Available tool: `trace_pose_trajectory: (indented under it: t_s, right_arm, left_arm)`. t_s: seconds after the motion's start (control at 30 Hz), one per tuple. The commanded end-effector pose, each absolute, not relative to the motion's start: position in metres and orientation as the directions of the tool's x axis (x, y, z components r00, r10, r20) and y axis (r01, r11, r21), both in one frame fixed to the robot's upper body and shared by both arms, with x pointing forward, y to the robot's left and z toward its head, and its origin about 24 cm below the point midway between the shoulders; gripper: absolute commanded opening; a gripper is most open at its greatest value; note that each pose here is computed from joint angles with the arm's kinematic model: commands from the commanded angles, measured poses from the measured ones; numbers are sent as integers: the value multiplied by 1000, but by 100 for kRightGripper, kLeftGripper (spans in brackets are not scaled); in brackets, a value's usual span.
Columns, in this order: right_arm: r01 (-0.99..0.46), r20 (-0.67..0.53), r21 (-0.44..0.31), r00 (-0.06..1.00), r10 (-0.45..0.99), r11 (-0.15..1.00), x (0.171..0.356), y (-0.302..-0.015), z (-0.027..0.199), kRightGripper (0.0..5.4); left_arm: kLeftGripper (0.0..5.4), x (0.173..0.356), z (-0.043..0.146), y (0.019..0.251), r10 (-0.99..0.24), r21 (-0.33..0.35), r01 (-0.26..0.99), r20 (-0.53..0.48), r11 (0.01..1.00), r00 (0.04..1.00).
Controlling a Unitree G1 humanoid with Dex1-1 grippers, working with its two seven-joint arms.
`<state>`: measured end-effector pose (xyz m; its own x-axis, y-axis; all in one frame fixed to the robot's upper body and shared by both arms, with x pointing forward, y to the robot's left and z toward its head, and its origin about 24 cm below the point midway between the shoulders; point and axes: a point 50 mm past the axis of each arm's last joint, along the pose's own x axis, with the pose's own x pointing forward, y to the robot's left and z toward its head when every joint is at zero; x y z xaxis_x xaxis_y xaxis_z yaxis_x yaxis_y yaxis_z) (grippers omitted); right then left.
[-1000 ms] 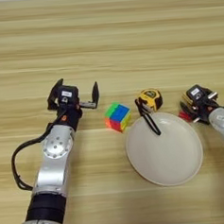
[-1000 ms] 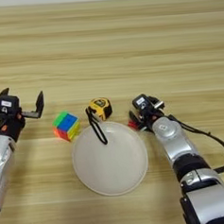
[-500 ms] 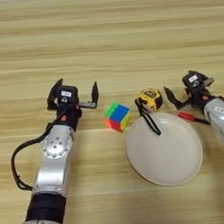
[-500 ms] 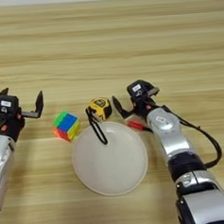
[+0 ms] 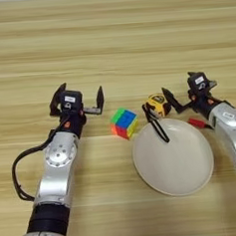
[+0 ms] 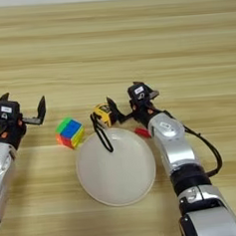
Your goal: Move the objects on the table
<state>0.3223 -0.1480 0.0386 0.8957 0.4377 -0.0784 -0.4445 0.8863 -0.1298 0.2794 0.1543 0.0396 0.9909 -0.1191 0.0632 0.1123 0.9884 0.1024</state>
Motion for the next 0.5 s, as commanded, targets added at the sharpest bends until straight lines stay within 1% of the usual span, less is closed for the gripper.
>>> trace_pose_trajectory:
  t_s: [0.03, 0.07, 0.27, 0.5]
  right_arm:
    - [-474, -102, -133, 880, 463, 871, 319, -137, 34, 537]
    - [-478, -105, -141, 878, 467, 867, 319, -135, 33, 537]
    - [-497, -111, -135, 867, 485, 857, 323, -123, 37, 537]
    - [-515, -145, -131, 855, 497, 847, 327, -119, 40, 537]
  left_arm:
    - [540, 283, 42, 152, -123, 108, 115, 78, 988, 989]
    - [540, 283, 42, 151, -123, 107, 114, 78, 988, 989]
    - [540, 285, 41, 149, -121, 108, 112, 79, 988, 990]
    - [540, 286, 41, 145, -123, 107, 114, 80, 988, 989]
